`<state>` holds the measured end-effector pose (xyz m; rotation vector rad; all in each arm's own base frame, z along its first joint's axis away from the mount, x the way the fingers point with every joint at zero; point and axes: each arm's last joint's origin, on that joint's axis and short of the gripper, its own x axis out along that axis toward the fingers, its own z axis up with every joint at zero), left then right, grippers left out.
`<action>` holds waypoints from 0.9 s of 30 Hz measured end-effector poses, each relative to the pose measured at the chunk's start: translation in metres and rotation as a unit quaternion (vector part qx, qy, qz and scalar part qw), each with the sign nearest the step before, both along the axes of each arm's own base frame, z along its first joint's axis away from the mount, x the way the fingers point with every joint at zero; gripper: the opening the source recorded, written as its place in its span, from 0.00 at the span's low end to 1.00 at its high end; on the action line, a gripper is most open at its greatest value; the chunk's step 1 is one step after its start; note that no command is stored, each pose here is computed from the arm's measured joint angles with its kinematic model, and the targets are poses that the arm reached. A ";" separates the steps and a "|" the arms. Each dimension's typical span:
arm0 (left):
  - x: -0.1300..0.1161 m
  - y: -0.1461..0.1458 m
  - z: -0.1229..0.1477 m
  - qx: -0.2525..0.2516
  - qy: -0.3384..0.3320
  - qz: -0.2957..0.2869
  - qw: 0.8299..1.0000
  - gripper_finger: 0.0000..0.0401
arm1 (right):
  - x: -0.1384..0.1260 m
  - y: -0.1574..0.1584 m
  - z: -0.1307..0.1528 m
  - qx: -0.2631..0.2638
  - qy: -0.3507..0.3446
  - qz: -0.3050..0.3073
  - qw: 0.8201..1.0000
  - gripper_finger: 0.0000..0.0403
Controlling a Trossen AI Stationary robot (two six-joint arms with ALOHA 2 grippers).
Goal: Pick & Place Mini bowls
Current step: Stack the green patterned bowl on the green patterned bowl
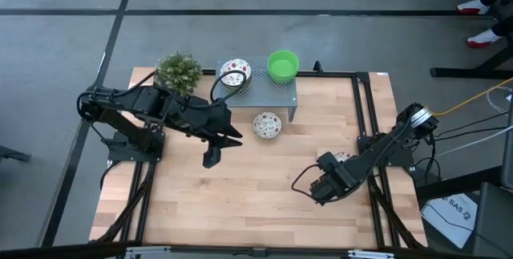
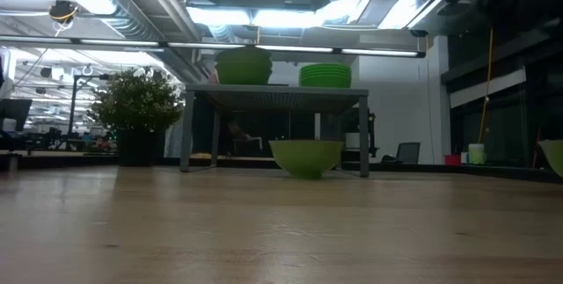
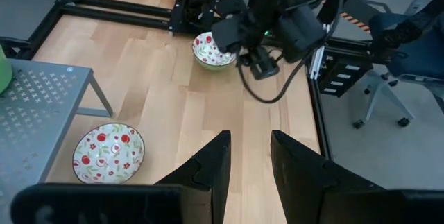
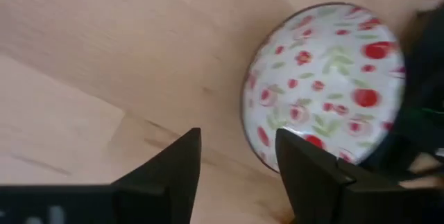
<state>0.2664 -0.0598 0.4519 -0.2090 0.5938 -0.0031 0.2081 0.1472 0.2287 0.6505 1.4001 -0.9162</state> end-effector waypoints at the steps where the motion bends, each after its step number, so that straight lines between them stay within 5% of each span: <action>1: 0.000 0.000 0.000 0.000 0.000 0.000 1.000 0.24 | 0.001 -0.001 -0.005 0.003 -0.004 -0.003 1.000 0.47; 11: 0.000 0.000 0.000 0.000 0.000 0.000 1.000 0.24 | -0.006 -0.016 -0.042 0.011 0.023 -0.026 0.999 0.40; 16: 0.000 0.000 0.000 0.000 0.000 0.000 1.000 0.24 | -0.006 -0.016 -0.048 0.019 0.019 -0.029 0.999 0.28; 21: 0.000 0.000 0.000 0.000 0.000 0.000 1.000 0.24 | -0.004 -0.016 -0.048 0.019 0.005 -0.024 1.000 0.07; 27: 0.000 0.000 0.000 0.000 0.000 0.000 1.000 0.24 | -0.004 -0.015 -0.048 0.019 0.001 -0.022 1.000 0.06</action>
